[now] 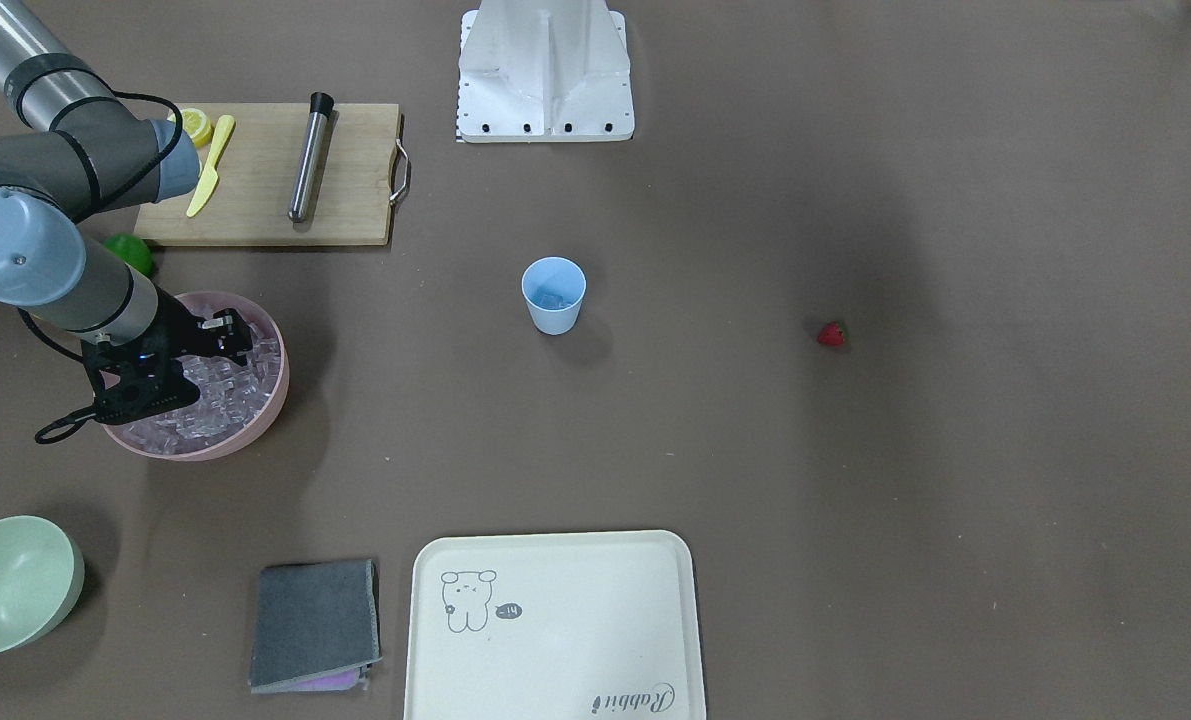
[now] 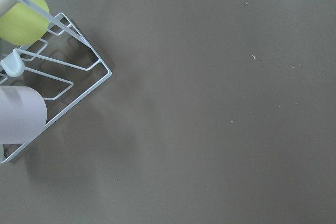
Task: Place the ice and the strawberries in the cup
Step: 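Lower the right gripper into the ice and grasp a third cube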
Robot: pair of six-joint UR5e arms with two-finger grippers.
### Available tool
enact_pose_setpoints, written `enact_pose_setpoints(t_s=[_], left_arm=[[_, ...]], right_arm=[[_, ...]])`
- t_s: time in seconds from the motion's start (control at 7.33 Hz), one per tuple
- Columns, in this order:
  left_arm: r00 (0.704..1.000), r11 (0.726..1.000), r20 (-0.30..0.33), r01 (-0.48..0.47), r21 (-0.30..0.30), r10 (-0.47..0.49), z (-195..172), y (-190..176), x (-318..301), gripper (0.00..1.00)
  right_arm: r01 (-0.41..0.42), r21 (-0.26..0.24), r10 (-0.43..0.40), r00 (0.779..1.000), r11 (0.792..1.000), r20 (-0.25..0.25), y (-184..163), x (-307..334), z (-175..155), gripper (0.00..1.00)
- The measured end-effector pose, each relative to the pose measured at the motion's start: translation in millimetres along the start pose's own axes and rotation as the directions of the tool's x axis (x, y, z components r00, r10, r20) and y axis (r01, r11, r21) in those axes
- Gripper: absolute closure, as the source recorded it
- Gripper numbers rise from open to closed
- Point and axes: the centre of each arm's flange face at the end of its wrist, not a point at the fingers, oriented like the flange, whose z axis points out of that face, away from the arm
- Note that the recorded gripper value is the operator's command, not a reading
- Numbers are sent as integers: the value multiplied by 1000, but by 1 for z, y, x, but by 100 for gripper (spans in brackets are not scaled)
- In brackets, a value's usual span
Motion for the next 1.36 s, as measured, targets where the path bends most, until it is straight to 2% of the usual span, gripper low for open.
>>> enact_pose_setpoints(t_s=[0.27, 0.41, 0.95, 1.23, 1.36], left_arm=[[1000, 1000, 0, 0, 3, 0, -2, -3, 2, 2], [1000, 1000, 0, -1, 5, 1, -3, -5, 3, 2], [1000, 1000, 0, -1, 8, 1, -5, -9, 5, 2], [1000, 1000, 0, -2, 8, 2, -5, -9, 5, 2], [1000, 1000, 1, -2, 9, 2, -5, -9, 5, 2]], right_arm=[[-18, -19, 18, 1000, 1000, -9, -1, 1, -1, 96], [-24, -25, 24, 1000, 999, -8, -2, 1, -3, 100], [-51, -46, 52, 999, 998, 16, -12, -9, -23, 100], [-52, -37, 54, 998, 998, 31, -18, -18, -40, 100], [-46, -25, 47, 997, 999, 56, -23, -29, -58, 100]])
